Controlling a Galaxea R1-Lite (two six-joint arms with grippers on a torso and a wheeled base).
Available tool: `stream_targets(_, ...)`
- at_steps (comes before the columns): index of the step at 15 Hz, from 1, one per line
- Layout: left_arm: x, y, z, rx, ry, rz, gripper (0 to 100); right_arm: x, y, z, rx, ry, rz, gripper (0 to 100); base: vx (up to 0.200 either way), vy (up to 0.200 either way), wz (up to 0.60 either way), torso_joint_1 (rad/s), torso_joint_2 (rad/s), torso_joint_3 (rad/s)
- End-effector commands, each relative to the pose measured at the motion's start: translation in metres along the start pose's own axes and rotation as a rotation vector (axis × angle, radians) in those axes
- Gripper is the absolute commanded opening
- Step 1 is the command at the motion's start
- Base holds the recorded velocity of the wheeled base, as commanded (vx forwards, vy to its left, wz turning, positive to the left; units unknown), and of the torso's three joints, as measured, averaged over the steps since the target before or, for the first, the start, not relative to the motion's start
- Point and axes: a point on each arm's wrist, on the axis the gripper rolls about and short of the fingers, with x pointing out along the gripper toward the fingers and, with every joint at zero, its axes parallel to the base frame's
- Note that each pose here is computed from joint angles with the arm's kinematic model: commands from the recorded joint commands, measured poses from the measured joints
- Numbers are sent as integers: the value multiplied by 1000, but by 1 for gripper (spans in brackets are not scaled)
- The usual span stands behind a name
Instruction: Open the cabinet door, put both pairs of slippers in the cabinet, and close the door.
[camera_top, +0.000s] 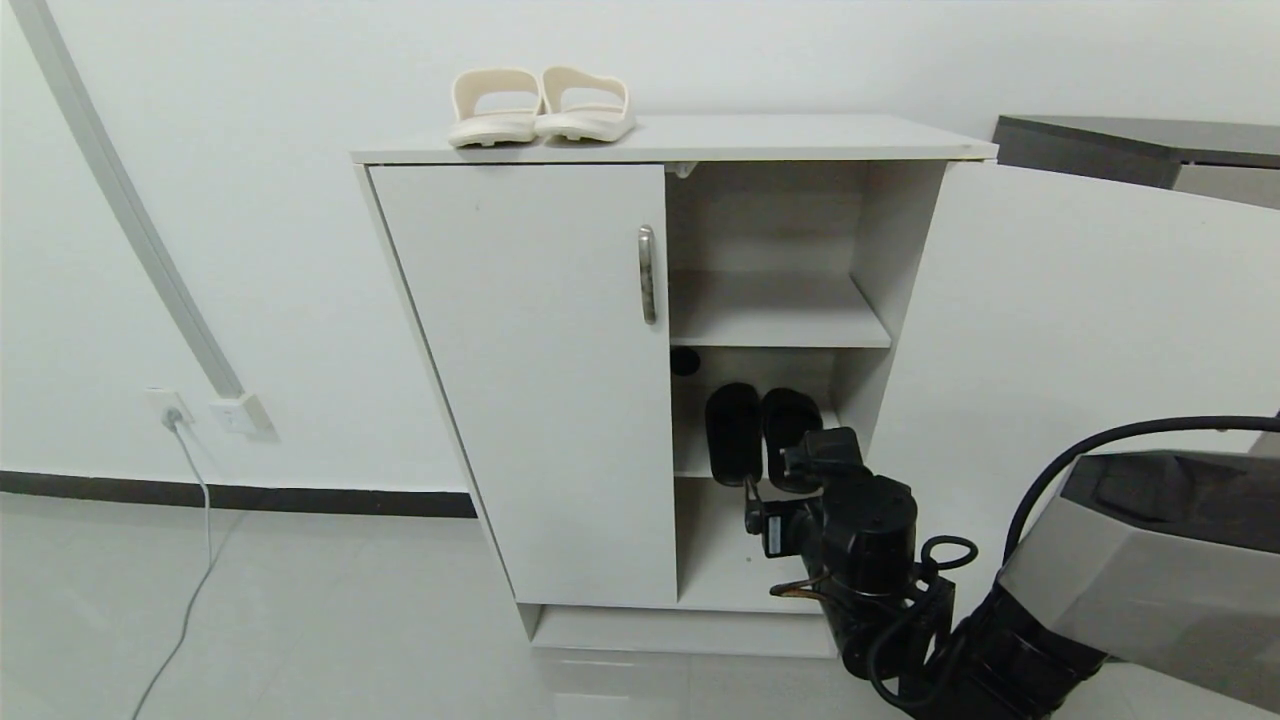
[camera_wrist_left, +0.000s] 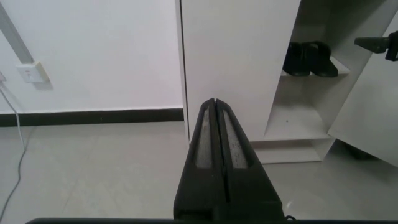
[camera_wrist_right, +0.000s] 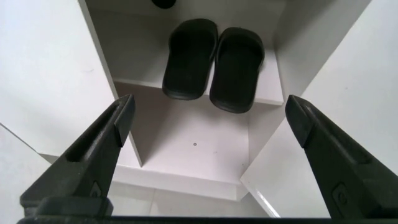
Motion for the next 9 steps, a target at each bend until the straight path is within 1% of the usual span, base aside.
stream_targets(1,0,0,0,0,2,0,0,0,0,-2,-4,5,0,100,0,200,0,7,2,-2)
stream_targets(9,0,0,0,-2,0,1,0,1,0,-6,-13,16,-1,100,0,200,0,4,-1,5)
